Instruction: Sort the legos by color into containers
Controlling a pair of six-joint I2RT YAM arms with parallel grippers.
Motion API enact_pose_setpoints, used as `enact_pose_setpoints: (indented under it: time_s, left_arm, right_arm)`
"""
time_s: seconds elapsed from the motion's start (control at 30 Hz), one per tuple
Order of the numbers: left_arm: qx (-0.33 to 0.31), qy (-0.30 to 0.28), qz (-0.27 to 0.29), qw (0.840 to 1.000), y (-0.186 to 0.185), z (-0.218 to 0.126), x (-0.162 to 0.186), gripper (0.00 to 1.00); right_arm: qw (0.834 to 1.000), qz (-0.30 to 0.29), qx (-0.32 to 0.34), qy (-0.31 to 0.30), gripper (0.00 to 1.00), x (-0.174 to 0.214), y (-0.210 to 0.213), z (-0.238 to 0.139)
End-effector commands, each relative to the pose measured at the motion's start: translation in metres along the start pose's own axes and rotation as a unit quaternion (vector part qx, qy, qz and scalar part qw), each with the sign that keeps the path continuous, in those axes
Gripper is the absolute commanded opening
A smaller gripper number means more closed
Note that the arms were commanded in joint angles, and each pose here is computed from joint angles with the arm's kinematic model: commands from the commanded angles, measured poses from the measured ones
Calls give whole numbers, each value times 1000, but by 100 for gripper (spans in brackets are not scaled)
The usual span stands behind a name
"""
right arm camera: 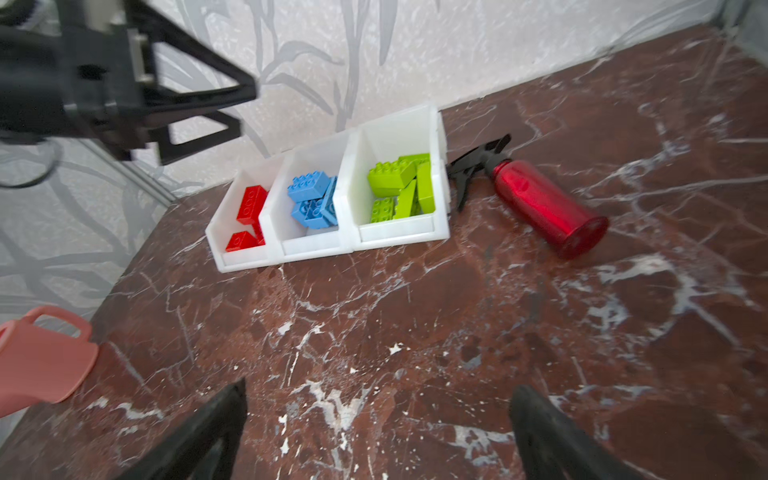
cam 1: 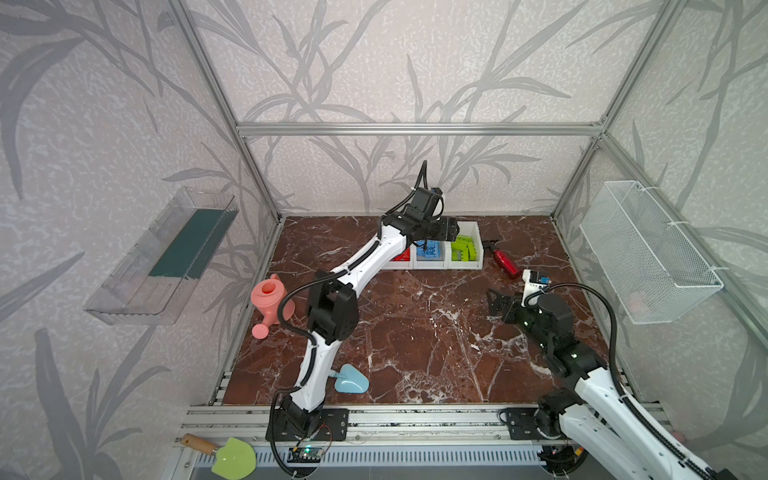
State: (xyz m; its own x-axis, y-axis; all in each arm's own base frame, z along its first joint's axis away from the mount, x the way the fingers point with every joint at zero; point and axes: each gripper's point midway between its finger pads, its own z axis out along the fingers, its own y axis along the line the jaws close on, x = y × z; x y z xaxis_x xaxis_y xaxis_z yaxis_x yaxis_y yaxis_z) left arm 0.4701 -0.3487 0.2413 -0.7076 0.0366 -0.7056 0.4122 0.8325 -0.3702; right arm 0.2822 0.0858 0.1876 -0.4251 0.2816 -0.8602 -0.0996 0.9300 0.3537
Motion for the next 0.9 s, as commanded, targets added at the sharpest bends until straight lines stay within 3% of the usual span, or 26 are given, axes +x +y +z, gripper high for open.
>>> enact_pose_setpoints:
  time_s: [0.0, 0.07, 0.2, 0.27, 0.43, 0.47, 0.7, 0.87]
  left_arm:
    - [-67, -45, 5, 997, 31, -52, -2, 85]
    - [-134, -59, -16, 989, 65, -84, 16, 85]
    - [-260, -96, -51, 959, 137, -152, 59, 85]
    - [-321, -105, -65, 939, 171, -182, 85, 85]
    - [-476, -153, -62, 863, 241, -252, 146, 90]
    - [-491, -152, -56, 856, 248, -258, 152, 91]
    - [-515, -113, -51, 848, 301, -256, 182, 93]
    - [-486, -127, -85, 861, 331, -229, 179, 93]
  right_arm:
    - [995, -78, 56, -2, 99, -1, -20, -8]
    - [994, -90, 56, -11, 99, 0, -22, -7]
    - [988, -115, 93, -34, 99, 6, -40, -2]
    - [985, -130, 106, -42, 99, 7, -46, 1]
    - [979, -160, 120, -44, 99, 2, -48, 12]
    - [977, -168, 124, -44, 99, 1, -48, 14]
    - [966, -210, 136, -60, 99, 3, -57, 37]
    - [965, -184, 165, -92, 99, -2, -78, 48]
